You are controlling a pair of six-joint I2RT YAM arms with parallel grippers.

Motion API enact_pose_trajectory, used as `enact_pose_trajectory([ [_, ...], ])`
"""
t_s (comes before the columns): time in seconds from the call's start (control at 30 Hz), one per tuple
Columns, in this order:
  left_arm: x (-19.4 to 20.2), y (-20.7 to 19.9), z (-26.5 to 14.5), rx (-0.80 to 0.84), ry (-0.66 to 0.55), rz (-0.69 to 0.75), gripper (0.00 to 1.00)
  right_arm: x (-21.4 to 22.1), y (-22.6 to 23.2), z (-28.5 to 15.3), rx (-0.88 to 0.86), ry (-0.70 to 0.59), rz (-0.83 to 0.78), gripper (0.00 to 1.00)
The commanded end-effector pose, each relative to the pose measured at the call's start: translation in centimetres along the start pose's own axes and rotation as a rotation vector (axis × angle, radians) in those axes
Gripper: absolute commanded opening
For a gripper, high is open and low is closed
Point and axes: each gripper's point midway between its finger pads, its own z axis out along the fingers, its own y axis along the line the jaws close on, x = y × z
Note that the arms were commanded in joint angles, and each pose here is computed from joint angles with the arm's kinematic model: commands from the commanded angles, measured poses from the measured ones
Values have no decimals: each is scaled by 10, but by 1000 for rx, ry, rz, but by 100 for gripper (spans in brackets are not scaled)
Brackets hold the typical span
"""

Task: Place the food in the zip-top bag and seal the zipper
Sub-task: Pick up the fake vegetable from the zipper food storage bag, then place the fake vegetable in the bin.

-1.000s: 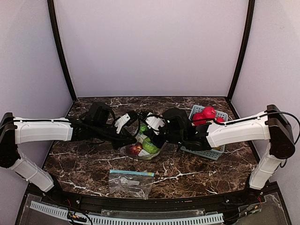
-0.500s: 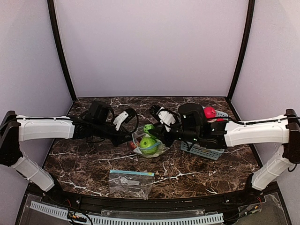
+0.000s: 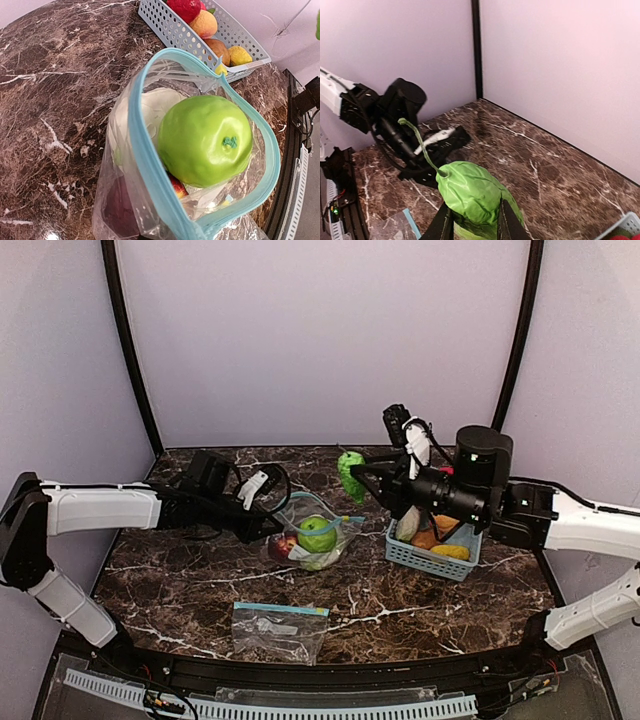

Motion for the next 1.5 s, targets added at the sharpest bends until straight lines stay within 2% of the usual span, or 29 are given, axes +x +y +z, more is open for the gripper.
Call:
enact_pose_trajectory([
  [0.0, -7, -1, -2, 23, -11, -31, 1, 36, -76, -16, 368, 164, 35, 21],
  [0.23, -6, -1, -1, 33, -1, -36, 1, 106, -162, -54, 605, 350, 207, 21],
  [0.37, -5, -1, -1, 33, 2, -33, 1, 141, -203, -81, 712, 393, 353, 20],
  [0.6, -6, -2, -2, 37, 2, -34, 1, 189, -240, -118, 917, 416, 545, 20],
  [0.77, -7, -3, -3, 38, -2, -28, 1, 209, -252, -134, 1031, 432, 580, 20],
  [0.83, -8, -3, -4, 36, -2, -27, 1, 213, -256, -142, 1072, 433, 577, 25],
  [0.9, -8, -4, -4, 38, -2, -26, 1, 215, -258, -146, 1087, 434, 573, 44],
  [0.93, -8, -4, -4, 39, -1, -26, 1, 214, -258, -145, 1080, 440, 564, 56],
  [0.97, -8, -4, -4, 41, -2, -25, 1, 211, -257, -142, 1059, 443, 554, 63],
  [1.07, -8, -5, -4, 50, 0, -24, 1, 191, -253, -133, 980, 432, 505, 75],
  [1.23, -8, -6, -3, 53, 4, -24, 1, 140, -226, -116, 741, 329, 398, 79],
  [1.37, -9, -6, -3, 53, 6, -22, 1, 105, -168, -86, 330, 222, 317, 79],
  [1.47, -8, -6, -3, 55, 8, -22, 1, 99, -127, -70, 80, 209, 273, 76],
])
